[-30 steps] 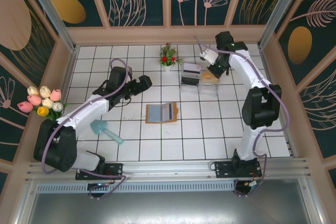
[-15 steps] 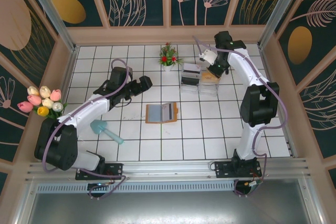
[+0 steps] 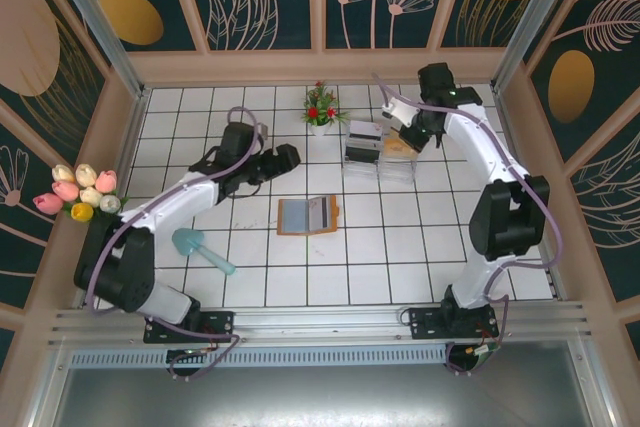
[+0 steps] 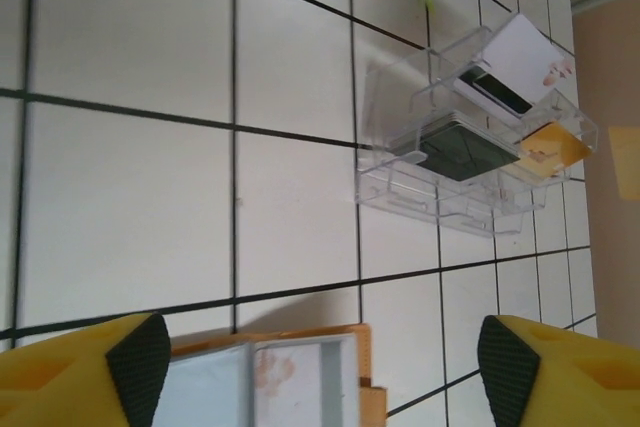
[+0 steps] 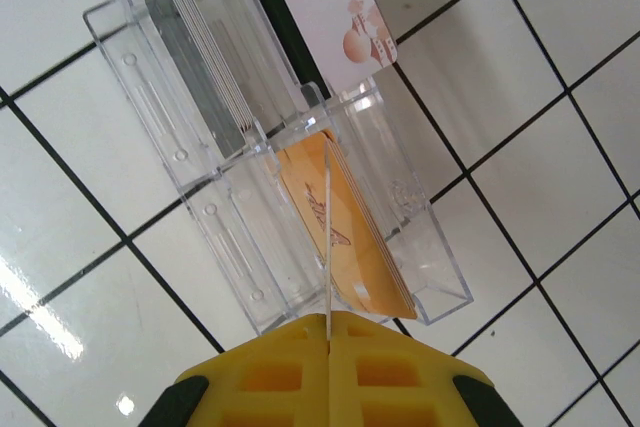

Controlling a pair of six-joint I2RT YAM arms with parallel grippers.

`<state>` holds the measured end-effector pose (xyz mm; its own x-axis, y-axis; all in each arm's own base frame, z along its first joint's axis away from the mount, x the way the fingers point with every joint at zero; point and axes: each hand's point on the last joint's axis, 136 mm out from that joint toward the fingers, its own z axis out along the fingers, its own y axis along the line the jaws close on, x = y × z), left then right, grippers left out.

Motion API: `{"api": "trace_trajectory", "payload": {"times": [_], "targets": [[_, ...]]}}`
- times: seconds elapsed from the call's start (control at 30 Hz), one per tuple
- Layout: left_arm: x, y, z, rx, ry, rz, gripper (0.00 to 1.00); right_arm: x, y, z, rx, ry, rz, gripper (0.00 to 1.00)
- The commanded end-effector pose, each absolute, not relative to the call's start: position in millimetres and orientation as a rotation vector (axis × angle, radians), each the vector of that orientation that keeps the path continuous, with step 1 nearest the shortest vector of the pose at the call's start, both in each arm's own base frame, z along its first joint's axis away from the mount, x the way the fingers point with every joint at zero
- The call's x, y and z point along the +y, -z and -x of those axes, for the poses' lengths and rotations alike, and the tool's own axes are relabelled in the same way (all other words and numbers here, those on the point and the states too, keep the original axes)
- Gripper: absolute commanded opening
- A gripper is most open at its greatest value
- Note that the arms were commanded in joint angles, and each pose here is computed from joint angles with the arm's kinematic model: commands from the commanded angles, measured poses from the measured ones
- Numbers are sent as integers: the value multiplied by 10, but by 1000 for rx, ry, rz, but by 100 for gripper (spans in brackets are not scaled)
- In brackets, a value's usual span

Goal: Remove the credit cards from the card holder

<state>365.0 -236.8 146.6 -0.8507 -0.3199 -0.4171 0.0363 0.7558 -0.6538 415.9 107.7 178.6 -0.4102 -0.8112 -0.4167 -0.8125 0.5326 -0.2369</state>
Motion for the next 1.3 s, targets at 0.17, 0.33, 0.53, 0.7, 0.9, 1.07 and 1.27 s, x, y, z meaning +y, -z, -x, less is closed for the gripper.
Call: {"api": "trace_trajectory", "payload": {"times": [0.17, 0.33, 0.53, 0.7, 0.9, 1.07, 1.27], "targets": [[-3129, -1261, -3860, 2484, 858, 46, 70, 1020, -1771, -4103, 2226, -30, 1331, 0], [-3356, -1161, -3939, 2505, 882, 31, 70, 998, -1744, -4237, 2220, 17, 1286, 1], [-3355, -1048, -3916, 2529, 875, 42, 70, 1087, -1698, -4252, 2206, -1, 1350, 6], [-3379, -956, -3858, 2557, 900, 36, 70, 1076, -1551, -4226, 2213, -2, 1435, 0], [-3425, -905, -3857, 2579, 923, 35, 70, 1037, -1538, -4278, 2205, -45, 1456, 0], [-3424, -856, -3858, 2593, 918, 41, 70, 1018, -1461, -4331, 2220, -36, 1476, 0], [-3416, -805, -3823, 2611, 917, 43, 70, 1055, -1497, -4364, 2201, -54, 1498, 0]]}}
